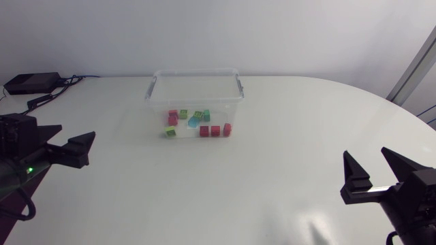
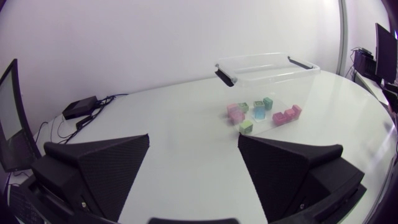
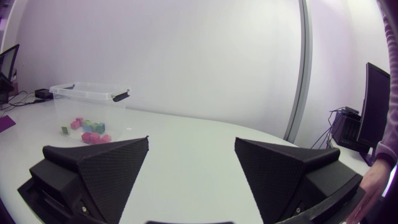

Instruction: Place the duplo bricks in the container

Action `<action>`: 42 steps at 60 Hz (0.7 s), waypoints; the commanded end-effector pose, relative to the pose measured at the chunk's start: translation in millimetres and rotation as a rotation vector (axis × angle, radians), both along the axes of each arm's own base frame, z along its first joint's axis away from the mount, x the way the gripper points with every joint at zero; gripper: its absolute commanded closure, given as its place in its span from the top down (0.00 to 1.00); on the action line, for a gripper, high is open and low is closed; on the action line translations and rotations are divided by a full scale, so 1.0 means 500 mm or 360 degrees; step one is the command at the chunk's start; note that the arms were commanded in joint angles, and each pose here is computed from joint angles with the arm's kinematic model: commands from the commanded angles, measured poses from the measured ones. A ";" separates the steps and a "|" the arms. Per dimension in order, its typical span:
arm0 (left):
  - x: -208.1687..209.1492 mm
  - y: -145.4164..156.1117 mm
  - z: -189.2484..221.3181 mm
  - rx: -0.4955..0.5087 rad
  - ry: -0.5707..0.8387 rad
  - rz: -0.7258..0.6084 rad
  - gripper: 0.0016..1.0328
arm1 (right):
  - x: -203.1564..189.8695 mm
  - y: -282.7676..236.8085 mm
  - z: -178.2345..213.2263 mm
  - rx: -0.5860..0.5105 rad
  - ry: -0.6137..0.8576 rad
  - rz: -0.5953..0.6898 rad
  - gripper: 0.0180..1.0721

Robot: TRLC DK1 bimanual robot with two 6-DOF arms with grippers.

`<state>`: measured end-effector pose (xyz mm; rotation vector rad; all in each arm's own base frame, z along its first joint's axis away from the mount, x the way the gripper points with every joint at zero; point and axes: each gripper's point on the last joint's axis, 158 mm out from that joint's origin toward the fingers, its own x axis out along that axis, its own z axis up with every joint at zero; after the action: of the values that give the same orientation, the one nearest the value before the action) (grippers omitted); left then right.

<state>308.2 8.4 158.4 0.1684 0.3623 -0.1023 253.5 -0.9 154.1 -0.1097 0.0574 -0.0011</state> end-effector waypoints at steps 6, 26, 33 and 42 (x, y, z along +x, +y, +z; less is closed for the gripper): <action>-0.052 -0.001 -0.011 -0.0009 -0.0080 0.0037 0.97 | 0.001 0.004 -0.012 -0.0009 0.0007 0.0015 0.95; -0.078 -0.012 -0.010 -0.0084 -0.0223 0.0084 0.97 | 0.001 0.002 -0.012 0.0058 0.0004 0.0002 0.95; -0.086 -0.015 -0.011 -0.0117 -0.0275 0.0098 0.97 | 0.001 0.001 -0.011 0.0082 0.0003 -0.0002 0.95; -0.095 -0.018 -0.012 -0.0162 -0.0342 0.0115 0.97 | 0.002 0.000 -0.011 0.0112 0.0002 -0.0008 0.95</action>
<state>262.4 0.7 159.5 0.1066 0.1601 -0.0331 253.5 -1.1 154.1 -0.0708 0.0574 -0.0034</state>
